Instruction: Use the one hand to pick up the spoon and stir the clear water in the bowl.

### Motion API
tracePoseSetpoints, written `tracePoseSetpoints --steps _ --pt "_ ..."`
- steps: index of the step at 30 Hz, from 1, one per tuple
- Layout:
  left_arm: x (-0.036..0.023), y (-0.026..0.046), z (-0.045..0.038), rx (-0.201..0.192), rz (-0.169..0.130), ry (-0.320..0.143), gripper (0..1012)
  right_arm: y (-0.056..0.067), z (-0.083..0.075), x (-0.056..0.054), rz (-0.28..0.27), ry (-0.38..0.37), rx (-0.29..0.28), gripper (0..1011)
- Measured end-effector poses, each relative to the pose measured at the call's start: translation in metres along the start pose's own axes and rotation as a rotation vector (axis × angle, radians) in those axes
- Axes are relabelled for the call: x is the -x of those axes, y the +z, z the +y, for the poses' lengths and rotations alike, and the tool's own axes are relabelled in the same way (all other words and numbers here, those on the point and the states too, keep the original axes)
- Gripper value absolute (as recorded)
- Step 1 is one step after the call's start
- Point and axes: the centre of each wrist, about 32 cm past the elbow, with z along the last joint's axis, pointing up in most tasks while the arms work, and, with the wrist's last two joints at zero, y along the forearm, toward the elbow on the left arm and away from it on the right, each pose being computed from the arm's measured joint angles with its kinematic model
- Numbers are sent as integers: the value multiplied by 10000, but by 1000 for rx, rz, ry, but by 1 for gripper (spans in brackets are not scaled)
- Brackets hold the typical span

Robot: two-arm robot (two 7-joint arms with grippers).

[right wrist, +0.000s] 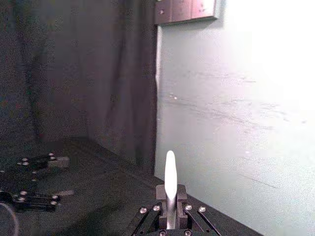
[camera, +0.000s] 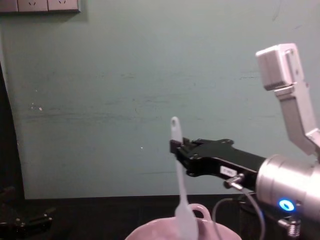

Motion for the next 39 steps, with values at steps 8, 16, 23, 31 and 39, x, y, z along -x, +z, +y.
tracePoseSetpoints --steps 8,16,23,31,39 --pt "0 0 0 0 0 0 1011 70 -248 -68 3 8 7 119" --pt "0 0 0 0 0 0 1011 140 -413 92 55 85 13 120" --pt "0 0 0 0 0 0 1011 118 -295 286 78 137 20 119" --pt "0 0 0 0 0 0 1011 49 -73 275 73 68 20 120" --pt "0 0 0 0 0 0 1011 45 -64 149 44 -20 24 119"
